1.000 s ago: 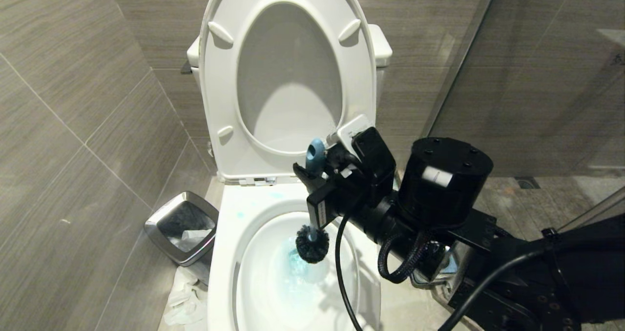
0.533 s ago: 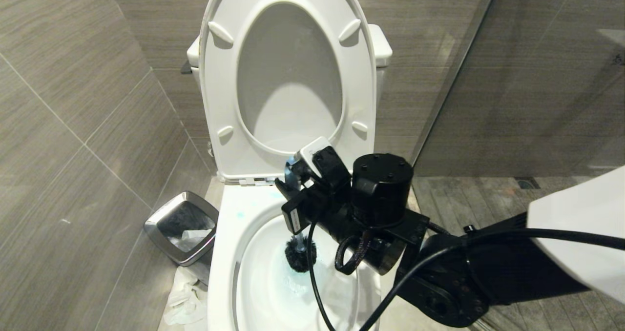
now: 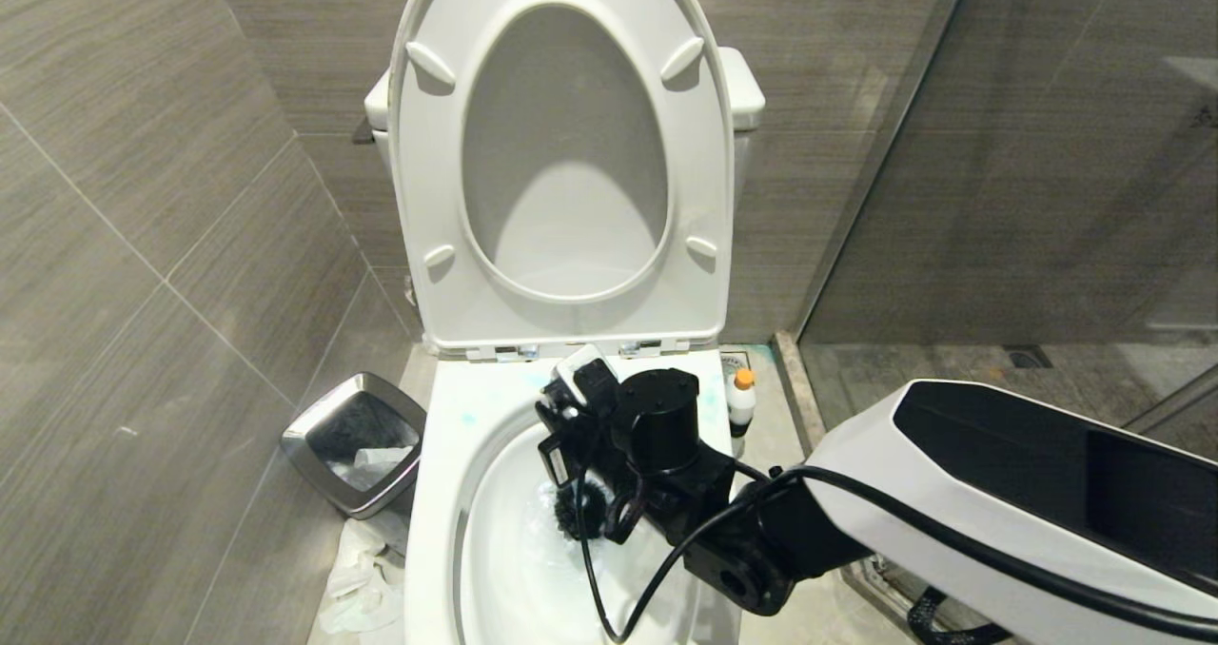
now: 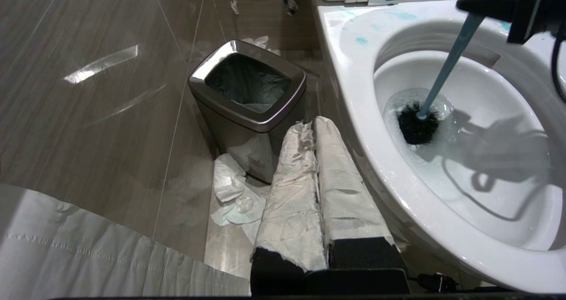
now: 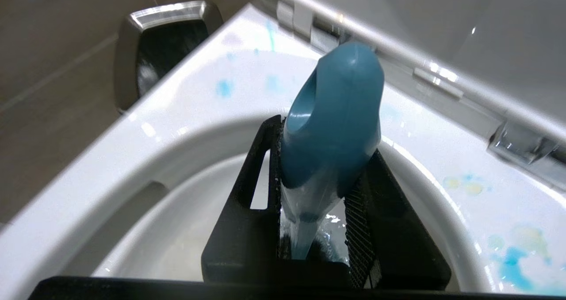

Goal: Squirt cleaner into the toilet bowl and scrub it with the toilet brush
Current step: Scrub the toilet bowl

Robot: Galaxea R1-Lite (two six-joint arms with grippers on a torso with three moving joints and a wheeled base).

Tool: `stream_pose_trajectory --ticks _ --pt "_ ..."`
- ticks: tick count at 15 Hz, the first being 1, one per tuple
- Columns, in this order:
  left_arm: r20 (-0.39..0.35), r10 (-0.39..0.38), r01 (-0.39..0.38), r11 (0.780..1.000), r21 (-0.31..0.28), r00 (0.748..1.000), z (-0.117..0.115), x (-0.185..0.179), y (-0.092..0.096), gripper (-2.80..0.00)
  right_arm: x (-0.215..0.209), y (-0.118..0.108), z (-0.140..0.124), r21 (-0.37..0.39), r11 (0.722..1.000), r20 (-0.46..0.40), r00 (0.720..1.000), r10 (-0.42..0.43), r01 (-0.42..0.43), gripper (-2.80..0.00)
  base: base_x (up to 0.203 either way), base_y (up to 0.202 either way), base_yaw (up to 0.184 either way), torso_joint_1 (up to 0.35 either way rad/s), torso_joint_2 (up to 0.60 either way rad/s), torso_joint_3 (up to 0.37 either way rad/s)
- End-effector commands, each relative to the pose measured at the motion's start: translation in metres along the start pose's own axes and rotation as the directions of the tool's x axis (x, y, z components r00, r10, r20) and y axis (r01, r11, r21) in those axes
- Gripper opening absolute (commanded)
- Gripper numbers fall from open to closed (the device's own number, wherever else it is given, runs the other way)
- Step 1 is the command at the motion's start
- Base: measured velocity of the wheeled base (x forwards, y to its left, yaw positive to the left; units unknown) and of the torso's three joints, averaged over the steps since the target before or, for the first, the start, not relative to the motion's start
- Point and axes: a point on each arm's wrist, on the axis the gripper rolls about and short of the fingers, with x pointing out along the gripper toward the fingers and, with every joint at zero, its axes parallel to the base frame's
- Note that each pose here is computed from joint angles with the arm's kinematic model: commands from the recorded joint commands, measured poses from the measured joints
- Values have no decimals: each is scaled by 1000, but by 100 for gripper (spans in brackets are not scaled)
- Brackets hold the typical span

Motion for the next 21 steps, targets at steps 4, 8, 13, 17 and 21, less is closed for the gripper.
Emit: stream_pose_trajectory --ticks 4,8,13,17,21 --pt "-2 0 0 1000 -1 1000 0 0 0 -280 10 -5 -13 -14 1000 -27 999 -16 16 -280 0 0 0 0 0 0" --pt "-2 0 0 1000 -1 1000 0 0 0 -280 -21 -19 66 4 999 88 996 -32 32 -280 0 0 0 0 0 0" --pt "-2 0 0 1000 0 1000 0 0 0 -280 -29 -22 79 6 999 84 996 -38 38 -280 0 0 0 0 0 0" --pt "-2 0 0 1000 -1 1000 0 0 0 -280 -4 -15 28 -8 1000 -24 999 -30 30 -280 0 0 0 0 0 0" --pt "-2 0 0 1000 -1 1000 0 0 0 -280 23 -13 -20 -20 998 -103 993 -62 61 -280 0 0 0 0 0 0"
